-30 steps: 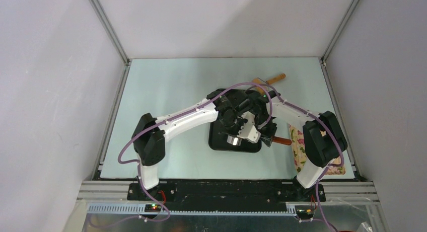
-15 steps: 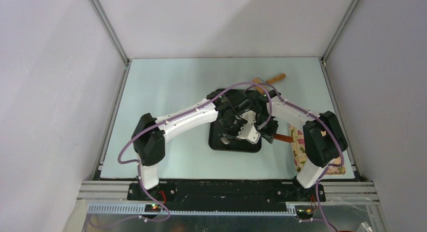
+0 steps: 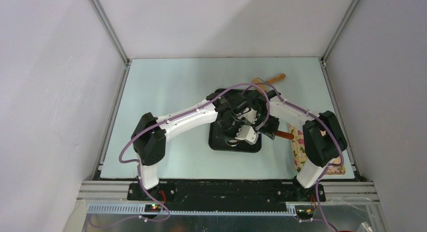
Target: Roll out the dumpling wrappers from the dough
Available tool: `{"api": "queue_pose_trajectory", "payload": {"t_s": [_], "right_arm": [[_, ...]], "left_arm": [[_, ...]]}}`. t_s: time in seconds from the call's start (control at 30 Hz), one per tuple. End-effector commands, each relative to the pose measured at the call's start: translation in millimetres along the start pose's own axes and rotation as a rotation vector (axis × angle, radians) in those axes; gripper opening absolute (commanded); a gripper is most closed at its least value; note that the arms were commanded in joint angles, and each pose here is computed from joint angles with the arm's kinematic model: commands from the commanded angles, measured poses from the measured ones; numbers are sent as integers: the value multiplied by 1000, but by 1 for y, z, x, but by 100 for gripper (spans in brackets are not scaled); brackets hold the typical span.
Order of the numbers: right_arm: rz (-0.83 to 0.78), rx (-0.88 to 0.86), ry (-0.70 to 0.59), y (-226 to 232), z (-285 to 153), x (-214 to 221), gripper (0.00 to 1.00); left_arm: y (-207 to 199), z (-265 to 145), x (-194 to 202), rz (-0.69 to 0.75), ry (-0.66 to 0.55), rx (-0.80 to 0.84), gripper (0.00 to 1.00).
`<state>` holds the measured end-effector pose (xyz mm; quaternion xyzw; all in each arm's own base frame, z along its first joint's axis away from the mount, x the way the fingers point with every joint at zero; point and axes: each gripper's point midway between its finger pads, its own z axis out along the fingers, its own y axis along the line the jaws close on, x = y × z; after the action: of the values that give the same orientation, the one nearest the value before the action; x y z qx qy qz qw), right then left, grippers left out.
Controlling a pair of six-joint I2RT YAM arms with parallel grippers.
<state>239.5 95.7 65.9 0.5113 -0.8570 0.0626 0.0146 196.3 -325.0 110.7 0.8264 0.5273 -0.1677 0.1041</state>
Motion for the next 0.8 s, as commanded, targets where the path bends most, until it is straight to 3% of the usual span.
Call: {"api": "queue_pose_trajectory", "payload": {"t_s": [0.0, 0.37, 0.77], "right_arm": [[36, 80, -6, -20, -6, -5, 0], [121, 171, -49, -51, -22, 11, 0], [199, 154, -105, -55, -36, 25, 0]], "left_arm": [[8, -11, 2, -46, -35, -58, 10], [65, 10, 22, -202, -23, -250, 21], [87, 33, 34, -323, -39, -215, 27]]}}
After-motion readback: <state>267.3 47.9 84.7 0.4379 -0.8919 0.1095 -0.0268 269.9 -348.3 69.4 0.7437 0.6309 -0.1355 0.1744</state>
